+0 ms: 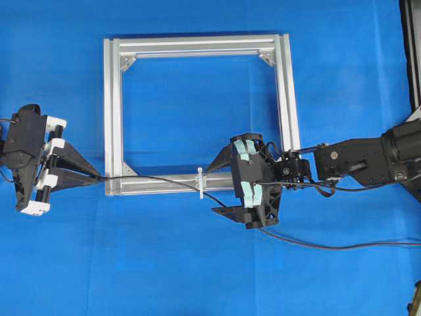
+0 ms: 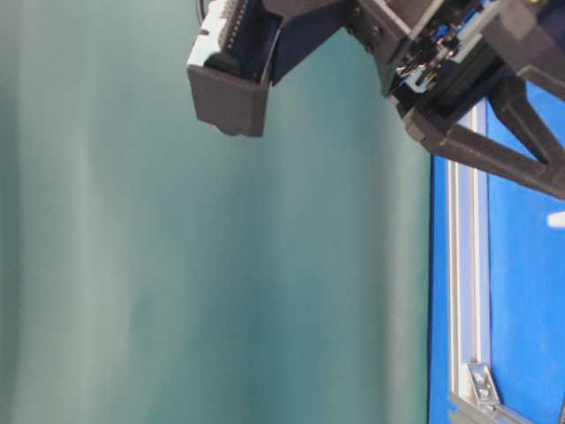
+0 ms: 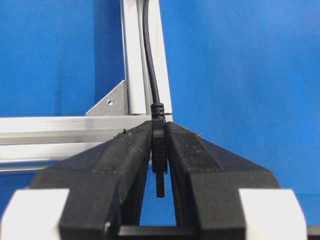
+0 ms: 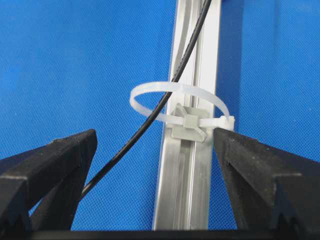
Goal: Insert the wire through the string loop located in the center.
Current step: 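Pull the plug leftward with the left gripper, drawing cable through loop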
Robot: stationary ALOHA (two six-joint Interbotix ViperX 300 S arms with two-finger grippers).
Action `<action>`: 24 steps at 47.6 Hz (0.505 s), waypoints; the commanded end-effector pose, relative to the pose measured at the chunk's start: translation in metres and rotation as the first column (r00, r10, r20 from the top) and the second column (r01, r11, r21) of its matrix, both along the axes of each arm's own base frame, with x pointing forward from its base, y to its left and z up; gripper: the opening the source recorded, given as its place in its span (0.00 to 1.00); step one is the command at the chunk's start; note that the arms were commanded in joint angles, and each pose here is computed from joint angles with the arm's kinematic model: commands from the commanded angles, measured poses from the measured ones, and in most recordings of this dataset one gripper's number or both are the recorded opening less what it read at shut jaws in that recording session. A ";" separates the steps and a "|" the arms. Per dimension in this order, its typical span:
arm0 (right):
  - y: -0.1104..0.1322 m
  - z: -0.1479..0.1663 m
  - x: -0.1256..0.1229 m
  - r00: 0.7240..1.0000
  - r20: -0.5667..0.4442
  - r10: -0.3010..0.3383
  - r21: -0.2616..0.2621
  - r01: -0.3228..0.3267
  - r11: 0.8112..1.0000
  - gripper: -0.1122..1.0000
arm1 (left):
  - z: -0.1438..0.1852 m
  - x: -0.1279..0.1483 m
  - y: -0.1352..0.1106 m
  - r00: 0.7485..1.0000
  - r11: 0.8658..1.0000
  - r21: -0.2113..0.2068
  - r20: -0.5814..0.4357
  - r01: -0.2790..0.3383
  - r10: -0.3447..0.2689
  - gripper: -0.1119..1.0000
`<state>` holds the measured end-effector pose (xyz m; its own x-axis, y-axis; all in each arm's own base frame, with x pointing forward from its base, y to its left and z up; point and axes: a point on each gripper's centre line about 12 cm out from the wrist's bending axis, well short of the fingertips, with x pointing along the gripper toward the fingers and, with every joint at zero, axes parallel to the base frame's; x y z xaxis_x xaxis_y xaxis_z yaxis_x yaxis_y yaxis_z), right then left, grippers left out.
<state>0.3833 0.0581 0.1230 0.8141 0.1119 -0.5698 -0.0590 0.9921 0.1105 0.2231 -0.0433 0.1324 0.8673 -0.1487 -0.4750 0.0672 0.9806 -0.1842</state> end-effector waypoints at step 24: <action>0.002 0.019 0.006 0.998 0.056 0.001 0.011 -0.001 1.000 0.90 | -0.004 -0.004 -0.001 0.998 0.999 0.026 -0.053 0.024 -0.022 0.28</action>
